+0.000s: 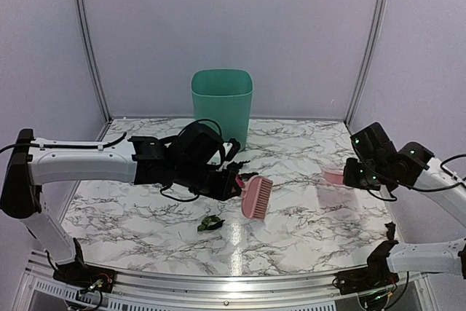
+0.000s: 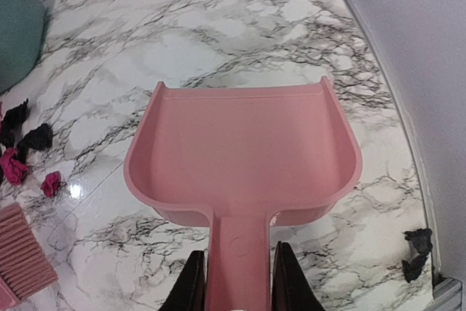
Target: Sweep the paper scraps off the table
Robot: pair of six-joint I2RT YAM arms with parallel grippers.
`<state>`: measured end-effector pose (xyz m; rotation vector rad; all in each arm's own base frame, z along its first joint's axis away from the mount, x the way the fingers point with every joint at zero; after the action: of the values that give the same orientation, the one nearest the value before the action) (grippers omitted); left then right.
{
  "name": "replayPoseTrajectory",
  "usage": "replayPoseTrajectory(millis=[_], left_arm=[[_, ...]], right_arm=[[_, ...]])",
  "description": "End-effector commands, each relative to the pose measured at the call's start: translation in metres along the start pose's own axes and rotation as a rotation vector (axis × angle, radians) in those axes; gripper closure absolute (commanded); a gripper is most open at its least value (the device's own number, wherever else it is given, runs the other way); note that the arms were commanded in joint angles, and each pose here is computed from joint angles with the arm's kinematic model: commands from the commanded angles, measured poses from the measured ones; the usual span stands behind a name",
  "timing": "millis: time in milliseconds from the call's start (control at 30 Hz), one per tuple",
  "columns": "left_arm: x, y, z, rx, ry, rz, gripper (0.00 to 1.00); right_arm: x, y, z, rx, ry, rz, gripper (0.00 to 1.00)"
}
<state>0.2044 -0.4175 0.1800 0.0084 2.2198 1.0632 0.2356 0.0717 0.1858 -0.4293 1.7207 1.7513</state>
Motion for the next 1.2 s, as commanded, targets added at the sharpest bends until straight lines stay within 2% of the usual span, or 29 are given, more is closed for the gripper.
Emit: replayPoseTrajectory(millis=[0,67,167,267,367,500,600,667,767,967,1167], left_arm=[[-0.007,0.023,0.003,-0.015,-0.026,-0.067,1.00],[-0.002,0.025,0.006,-0.014,-0.029,-0.059,1.00],[0.005,0.030,0.008,-0.008,-0.034,-0.052,1.00],[0.010,0.037,0.008,0.005,-0.039,-0.051,1.00],[0.014,0.045,0.008,0.022,-0.040,-0.051,1.00],[0.017,0.054,0.002,0.059,-0.039,-0.048,1.00],[0.017,0.062,-0.003,0.087,-0.040,-0.044,1.00],[0.019,0.067,-0.004,0.095,-0.040,-0.041,1.00],[0.021,0.072,-0.004,0.103,-0.036,-0.042,1.00],[0.028,0.082,0.000,0.099,-0.015,-0.041,1.00],[0.038,0.092,0.016,0.056,0.025,-0.070,1.00]], right_arm=[[-0.004,0.040,-0.069,0.329,-0.217,-0.066,1.00],[0.000,0.045,-0.082,0.412,-0.275,-0.055,1.00],[0.014,0.038,-0.083,0.412,-0.382,0.006,1.00],[0.015,0.040,-0.086,0.405,-0.483,-0.013,1.00],[0.001,0.052,-0.092,0.380,-0.634,-0.093,1.00],[-0.031,0.086,-0.113,0.345,-0.900,-0.292,1.00],[-0.028,0.100,-0.136,0.330,-1.141,-0.419,1.00],[-0.013,0.094,-0.145,0.350,-1.260,-0.444,1.00],[0.008,0.077,-0.147,0.366,-1.418,-0.412,1.00],[0.045,0.050,-0.153,0.463,-1.549,-0.373,1.00],[0.065,0.017,-0.147,0.470,-1.476,-0.295,1.00]])
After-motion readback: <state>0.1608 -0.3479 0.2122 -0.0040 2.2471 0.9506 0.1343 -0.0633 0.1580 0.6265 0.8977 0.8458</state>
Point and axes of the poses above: each gripper's point midway between its finger pads, its own y axis back along the fingers, its own z axis along the line the jaws close on, x = y × z, the point moved 1 cm from there along y, back along the fingers
